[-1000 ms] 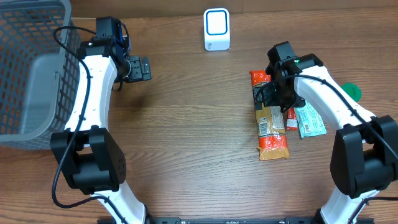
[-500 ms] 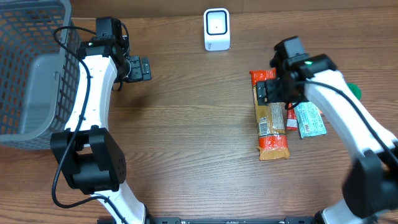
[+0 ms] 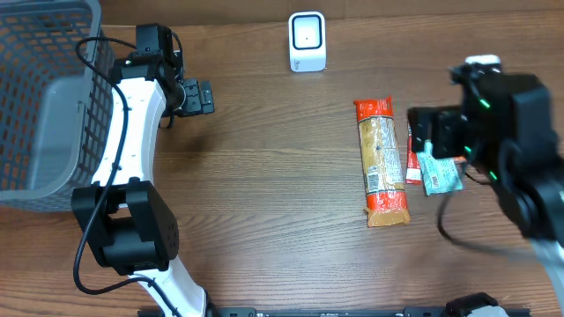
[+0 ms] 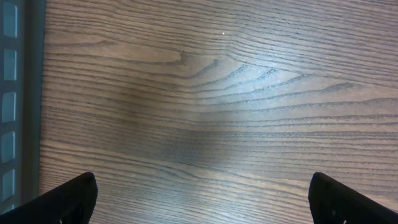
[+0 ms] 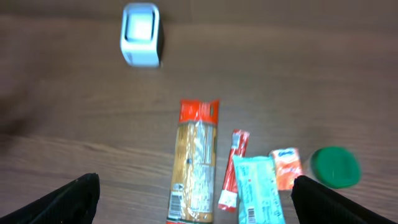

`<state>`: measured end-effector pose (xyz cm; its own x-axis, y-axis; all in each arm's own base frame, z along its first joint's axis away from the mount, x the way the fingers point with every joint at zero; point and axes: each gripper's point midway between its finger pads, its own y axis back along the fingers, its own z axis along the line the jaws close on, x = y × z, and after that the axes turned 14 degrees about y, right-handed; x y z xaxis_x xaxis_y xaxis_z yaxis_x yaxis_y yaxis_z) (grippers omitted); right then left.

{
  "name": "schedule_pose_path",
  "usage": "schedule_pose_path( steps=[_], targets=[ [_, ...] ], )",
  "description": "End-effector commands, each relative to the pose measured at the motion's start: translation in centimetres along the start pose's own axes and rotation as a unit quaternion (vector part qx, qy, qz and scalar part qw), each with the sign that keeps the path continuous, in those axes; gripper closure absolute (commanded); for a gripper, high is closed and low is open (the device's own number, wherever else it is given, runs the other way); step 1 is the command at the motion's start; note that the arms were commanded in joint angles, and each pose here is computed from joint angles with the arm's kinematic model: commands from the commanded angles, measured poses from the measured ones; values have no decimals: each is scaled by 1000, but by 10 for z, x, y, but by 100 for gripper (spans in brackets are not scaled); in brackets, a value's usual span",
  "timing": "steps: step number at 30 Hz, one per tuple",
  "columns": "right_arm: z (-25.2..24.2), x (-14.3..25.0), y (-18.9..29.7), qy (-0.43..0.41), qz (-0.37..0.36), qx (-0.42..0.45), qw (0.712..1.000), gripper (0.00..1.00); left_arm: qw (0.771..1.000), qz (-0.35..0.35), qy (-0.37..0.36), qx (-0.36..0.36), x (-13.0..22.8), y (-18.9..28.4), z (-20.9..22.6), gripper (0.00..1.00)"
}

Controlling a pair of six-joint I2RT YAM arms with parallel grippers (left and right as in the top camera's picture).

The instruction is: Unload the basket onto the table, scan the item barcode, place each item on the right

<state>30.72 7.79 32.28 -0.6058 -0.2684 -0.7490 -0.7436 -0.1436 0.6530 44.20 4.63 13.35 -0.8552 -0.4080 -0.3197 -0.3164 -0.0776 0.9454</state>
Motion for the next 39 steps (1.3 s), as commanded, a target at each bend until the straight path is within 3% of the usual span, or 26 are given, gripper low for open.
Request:
schedule_pose_path(
  steps=[1,6,13,20,29,34,39],
  targets=[
    [-9,-5,43,-2,-53,19,998,0,1000,-3,-6,-3,0,2,2,0],
    [-25,-2,111,-11,-140,59,988,0,1000,-3,-6,-3,0,2,2,0],
    [-24,33,156,-19,-205,63,977,0,1000,-3,-6,-4,0,2,2,0],
    [-19,80,143,-21,-213,63,975,0,1000,-3,-6,-3,0,2,1,0],
    [-11,98,108,-28,-299,58,952,0,1000,-3,-6,-3,0,2,2,0],
    [-3,87,94,-24,-381,42,923,0,1000,-3,-6,-3,0,2,2,0],
    [0,70,100,-14,-486,40,873,0,1000,-3,-6,-4,0,2,2,0]
  ],
)
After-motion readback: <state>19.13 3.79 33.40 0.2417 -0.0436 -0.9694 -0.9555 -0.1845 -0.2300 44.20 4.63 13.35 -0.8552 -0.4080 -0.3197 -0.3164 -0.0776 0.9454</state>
